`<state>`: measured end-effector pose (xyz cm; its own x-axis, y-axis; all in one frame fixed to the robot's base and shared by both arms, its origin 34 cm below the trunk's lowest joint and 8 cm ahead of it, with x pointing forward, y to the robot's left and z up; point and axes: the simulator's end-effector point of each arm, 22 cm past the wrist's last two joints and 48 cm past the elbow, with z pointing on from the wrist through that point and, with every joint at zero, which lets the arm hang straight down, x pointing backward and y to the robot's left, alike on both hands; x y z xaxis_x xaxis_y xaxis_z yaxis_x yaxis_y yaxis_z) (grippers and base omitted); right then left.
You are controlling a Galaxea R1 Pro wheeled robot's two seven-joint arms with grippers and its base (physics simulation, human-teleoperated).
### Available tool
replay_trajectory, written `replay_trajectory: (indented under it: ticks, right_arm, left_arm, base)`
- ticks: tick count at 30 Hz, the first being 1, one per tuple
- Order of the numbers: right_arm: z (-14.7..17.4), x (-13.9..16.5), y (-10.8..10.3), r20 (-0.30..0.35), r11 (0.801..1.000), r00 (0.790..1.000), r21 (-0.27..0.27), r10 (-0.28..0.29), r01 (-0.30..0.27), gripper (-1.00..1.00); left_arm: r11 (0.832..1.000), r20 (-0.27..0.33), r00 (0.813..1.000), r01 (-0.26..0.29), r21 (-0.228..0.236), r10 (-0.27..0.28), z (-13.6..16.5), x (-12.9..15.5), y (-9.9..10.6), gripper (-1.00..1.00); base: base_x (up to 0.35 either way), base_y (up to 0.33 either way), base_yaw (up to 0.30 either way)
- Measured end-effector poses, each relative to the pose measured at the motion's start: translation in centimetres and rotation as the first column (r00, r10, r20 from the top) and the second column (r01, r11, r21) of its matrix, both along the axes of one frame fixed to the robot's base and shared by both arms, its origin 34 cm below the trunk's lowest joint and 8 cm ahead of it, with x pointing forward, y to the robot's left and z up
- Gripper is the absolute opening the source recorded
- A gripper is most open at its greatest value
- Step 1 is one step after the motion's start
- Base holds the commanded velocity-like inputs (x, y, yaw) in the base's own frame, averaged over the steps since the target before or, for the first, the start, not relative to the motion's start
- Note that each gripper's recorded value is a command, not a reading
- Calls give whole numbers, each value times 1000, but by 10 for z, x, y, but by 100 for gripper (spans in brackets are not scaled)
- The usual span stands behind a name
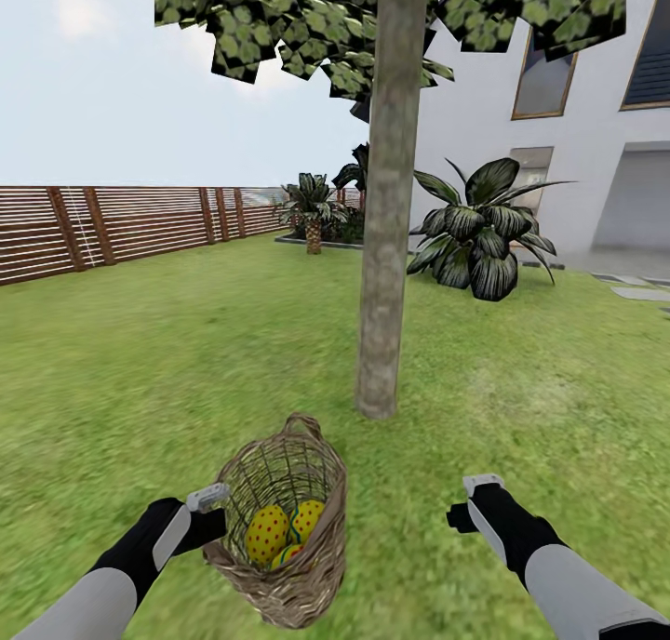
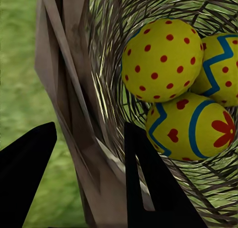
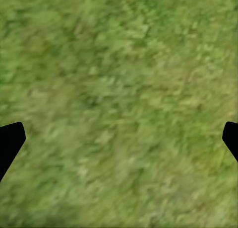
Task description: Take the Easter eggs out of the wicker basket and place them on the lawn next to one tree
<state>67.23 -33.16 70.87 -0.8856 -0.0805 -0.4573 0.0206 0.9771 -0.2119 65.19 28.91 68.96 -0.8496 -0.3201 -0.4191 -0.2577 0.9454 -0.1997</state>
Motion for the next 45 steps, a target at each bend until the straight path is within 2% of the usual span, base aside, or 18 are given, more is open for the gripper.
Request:
replay_trajectory:
  ticks: [45]
  right_arm:
    - [-75, -2, 1, 1, 1000, 1000, 0, 1, -1, 100]
  left_arm:
    - [1000, -2, 1000, -1, 2, 1, -76, -3, 2, -100]
  base:
    - [0, 0, 0]
